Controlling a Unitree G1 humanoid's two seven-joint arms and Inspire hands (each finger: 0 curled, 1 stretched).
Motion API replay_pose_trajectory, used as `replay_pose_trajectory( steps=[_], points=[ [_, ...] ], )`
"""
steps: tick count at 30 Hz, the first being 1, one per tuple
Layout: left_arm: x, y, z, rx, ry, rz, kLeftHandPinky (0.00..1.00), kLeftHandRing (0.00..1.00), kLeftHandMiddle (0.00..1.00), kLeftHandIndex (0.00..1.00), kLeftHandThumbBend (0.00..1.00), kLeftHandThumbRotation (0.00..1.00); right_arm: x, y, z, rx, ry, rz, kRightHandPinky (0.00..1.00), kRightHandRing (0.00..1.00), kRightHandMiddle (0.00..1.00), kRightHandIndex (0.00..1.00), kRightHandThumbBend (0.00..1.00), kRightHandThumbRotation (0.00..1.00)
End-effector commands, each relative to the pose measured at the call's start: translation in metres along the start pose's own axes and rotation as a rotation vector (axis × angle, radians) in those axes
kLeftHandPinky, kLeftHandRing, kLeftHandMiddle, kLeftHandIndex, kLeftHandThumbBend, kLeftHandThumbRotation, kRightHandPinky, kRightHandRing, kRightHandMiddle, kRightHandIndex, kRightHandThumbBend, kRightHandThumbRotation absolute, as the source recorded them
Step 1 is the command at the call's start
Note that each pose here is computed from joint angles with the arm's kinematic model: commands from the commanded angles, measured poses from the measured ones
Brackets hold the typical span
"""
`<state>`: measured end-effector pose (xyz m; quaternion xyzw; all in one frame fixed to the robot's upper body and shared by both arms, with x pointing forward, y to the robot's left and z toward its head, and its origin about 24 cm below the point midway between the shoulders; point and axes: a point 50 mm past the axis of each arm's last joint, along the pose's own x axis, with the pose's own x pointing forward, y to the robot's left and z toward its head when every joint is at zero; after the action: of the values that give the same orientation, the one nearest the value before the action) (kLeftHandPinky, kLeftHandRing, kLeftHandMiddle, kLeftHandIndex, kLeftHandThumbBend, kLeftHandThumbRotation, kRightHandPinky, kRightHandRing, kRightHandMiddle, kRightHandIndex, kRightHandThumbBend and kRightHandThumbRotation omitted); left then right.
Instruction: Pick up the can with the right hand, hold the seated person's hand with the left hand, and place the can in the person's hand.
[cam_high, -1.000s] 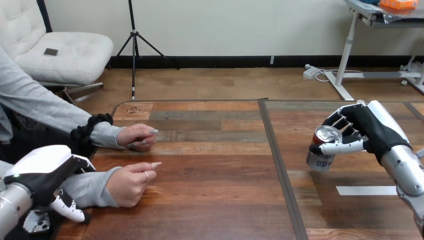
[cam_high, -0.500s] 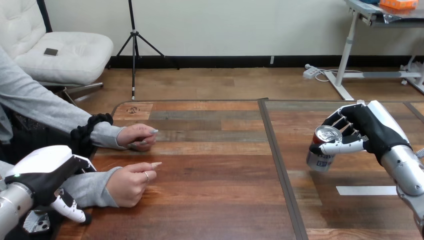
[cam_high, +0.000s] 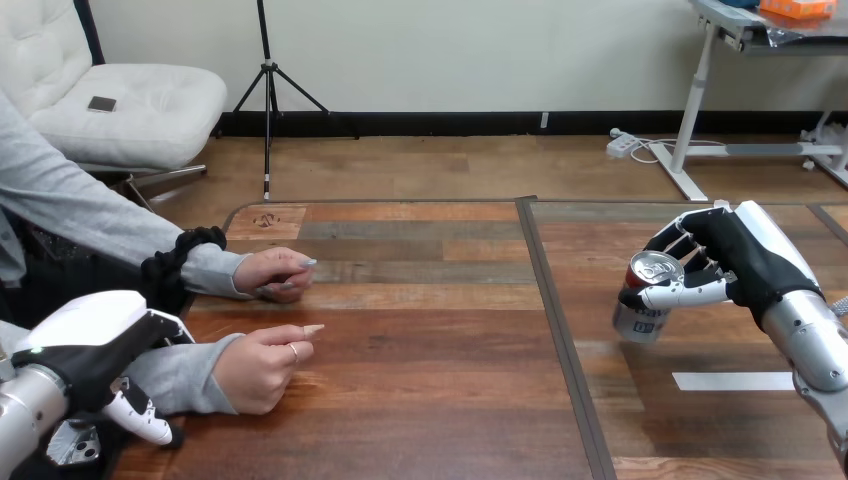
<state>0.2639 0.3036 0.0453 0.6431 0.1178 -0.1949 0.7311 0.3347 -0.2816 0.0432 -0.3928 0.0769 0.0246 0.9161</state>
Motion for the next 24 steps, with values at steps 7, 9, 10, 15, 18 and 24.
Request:
replay_pose_trajectory(
  steps=[7, 9, 10, 15, 18, 24],
  points=[
    [0.0122, 0.0168, 0.0162, 0.074, -0.094, 0.079, 0.46, 0.52, 0.57, 0.58, 0.79, 0.00, 0.0095, -0.0246, 0.0300, 0.013, -0.140, -0.094, 0.37, 0.41, 0.45, 0.47, 0.71, 0.00],
    [0.0123, 0.0165, 0.0165, 0.084, -0.100, 0.099, 0.43, 0.49, 0.54, 0.55, 0.78, 0.00, 0.0095, -0.0245, 0.0299, 0.011, -0.140, -0.095, 0.37, 0.41, 0.45, 0.47, 0.71, 0.00],
    [0.0123, 0.0163, 0.0166, 0.087, -0.103, 0.110, 0.41, 0.47, 0.52, 0.54, 0.78, 0.00, 0.0095, -0.0244, 0.0299, 0.011, -0.140, -0.095, 0.37, 0.41, 0.45, 0.47, 0.72, 0.00],
    [0.0129, 0.0143, 0.0164, 0.101, -0.111, 0.153, 0.35, 0.41, 0.46, 0.49, 0.80, 0.00, 0.0096, -0.0242, 0.0296, 0.007, -0.136, -0.096, 0.37, 0.42, 0.45, 0.47, 0.72, 0.00],
    [0.0133, 0.0131, 0.0161, 0.118, -0.115, 0.172, 0.32, 0.38, 0.44, 0.47, 0.82, 0.00, 0.0095, -0.0242, 0.0295, 0.009, -0.136, -0.094, 0.38, 0.42, 0.45, 0.47, 0.72, 0.00],
    [0.0138, 0.0121, 0.0154, 0.132, -0.119, 0.189, 0.30, 0.35, 0.42, 0.45, 0.84, 0.00, 0.0096, -0.0241, 0.0295, 0.011, -0.135, -0.093, 0.38, 0.42, 0.45, 0.47, 0.71, 0.00]
  ],
)
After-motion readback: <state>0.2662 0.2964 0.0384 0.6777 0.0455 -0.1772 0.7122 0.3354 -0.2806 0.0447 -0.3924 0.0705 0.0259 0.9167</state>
